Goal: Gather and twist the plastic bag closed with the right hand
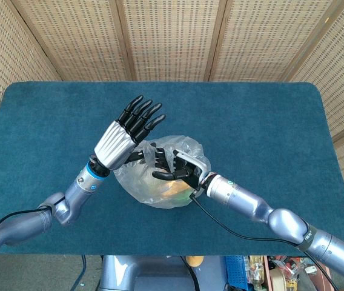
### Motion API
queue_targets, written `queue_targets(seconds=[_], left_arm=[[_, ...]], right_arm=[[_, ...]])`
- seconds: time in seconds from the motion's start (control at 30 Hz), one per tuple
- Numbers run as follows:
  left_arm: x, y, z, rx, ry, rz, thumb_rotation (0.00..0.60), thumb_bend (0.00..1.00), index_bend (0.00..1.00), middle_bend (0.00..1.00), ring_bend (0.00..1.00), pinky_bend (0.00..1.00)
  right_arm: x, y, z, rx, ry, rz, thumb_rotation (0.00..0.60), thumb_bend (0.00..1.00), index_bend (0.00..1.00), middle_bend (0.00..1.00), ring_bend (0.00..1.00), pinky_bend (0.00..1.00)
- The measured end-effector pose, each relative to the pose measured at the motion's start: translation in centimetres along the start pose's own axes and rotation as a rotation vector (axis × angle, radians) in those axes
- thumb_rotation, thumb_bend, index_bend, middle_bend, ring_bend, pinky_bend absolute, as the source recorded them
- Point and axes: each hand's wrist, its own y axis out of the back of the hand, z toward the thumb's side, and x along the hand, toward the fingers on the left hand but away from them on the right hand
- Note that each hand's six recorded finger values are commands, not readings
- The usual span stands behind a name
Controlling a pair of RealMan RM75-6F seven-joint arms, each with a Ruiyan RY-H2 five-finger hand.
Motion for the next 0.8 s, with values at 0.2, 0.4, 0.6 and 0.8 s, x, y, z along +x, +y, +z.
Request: queue_targets(seconds=[0.2, 0.4, 0.6, 0.8], left_arm=[[0.3, 0.1, 0.0, -0.004, 0.003, 0.007, 0.600, 0.37, 0.00, 0.00, 0.00, 0.00], [0.4, -0.1, -0.1, -0.006, 0.010, 0.003, 0.600, 0.37, 0.00, 0.00, 0.00, 0.00], [0.3, -0.4, -0.3, -0.016, 0.020, 0.001, 0.600, 0.37, 0.00, 0.00, 0.00, 0.00], [0.2, -0.2, -0.5, -0.018, 0.022, 0.003, 0.600, 0.37, 0.00, 0.00, 0.00, 0.00]], right_arm=[[-0.8, -0.2, -0.2, -0.013, 0.004, 0.002, 0.600, 0.30, 0.30, 0.30, 0.10, 0.08], [-1.2, -0.6, -0.1, -0.030, 0.009, 0.016, 0.600, 0.30, 0.29, 0.30, 0.10, 0.08], [-1.7, -0.6, 0.1, -0.035, 0.024, 0.012, 0.600, 0.30, 0.29, 0.30, 0.10, 0.08], [-2.0, -0.5, 0.3, -0.044, 0.033, 0.007, 0.600, 0.31, 0.29, 0.30, 0.10, 0.08]])
